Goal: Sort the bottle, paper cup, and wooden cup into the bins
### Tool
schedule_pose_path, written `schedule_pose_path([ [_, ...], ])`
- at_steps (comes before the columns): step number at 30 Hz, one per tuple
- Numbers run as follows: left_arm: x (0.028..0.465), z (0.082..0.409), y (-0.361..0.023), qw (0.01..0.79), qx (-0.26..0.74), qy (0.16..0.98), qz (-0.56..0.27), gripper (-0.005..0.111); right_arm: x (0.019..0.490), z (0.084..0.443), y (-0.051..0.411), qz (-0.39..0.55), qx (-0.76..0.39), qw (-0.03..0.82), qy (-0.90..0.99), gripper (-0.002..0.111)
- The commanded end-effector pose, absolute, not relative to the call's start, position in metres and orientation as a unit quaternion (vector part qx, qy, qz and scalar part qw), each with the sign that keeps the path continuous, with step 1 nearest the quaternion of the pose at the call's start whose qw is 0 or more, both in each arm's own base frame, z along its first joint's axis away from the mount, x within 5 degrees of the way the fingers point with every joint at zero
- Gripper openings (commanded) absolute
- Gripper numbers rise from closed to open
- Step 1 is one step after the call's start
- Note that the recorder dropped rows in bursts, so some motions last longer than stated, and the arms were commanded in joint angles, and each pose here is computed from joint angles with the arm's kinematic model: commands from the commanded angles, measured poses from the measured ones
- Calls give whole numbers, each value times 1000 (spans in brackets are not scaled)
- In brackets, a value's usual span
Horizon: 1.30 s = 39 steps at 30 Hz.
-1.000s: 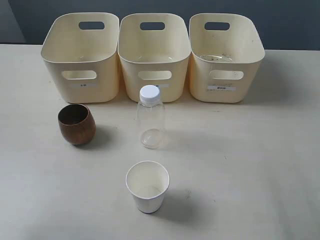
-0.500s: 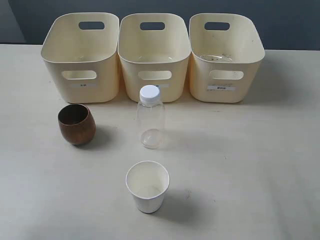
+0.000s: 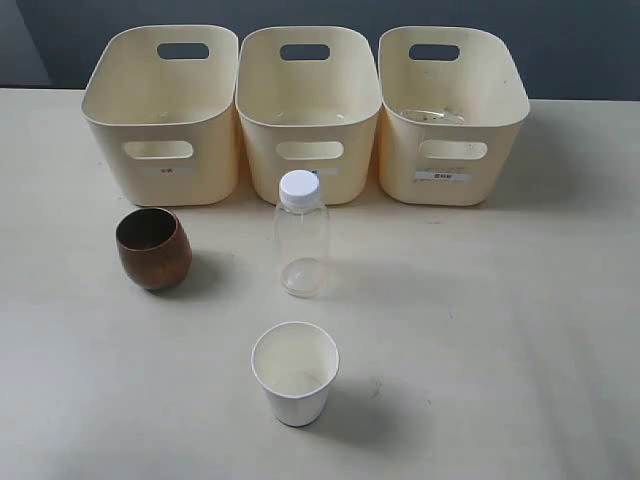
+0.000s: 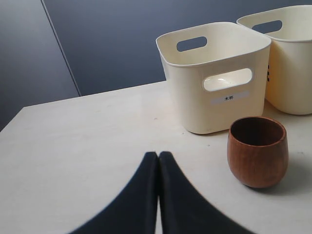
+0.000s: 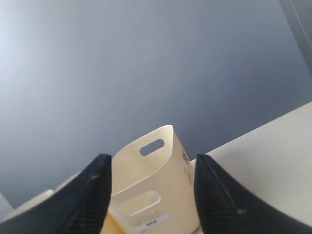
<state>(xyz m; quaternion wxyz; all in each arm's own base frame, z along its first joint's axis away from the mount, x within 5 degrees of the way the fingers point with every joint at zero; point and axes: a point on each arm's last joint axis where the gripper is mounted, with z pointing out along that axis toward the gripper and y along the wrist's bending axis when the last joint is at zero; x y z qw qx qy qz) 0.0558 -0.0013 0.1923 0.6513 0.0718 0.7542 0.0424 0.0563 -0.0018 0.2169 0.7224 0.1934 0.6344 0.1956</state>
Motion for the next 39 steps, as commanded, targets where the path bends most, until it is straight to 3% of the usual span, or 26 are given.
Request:
schedule_pose_path([
  [1, 56, 192, -1, 653, 72, 753, 41, 0, 55, 221, -3, 228, 220, 730, 605, 50],
  [20, 56, 192, -1, 653, 72, 753, 41, 0, 55, 220, -3, 226, 219, 729, 608, 50],
  [39, 56, 192, -1, 653, 72, 753, 41, 0, 56, 213, -2, 135, 150, 723, 661, 50],
])
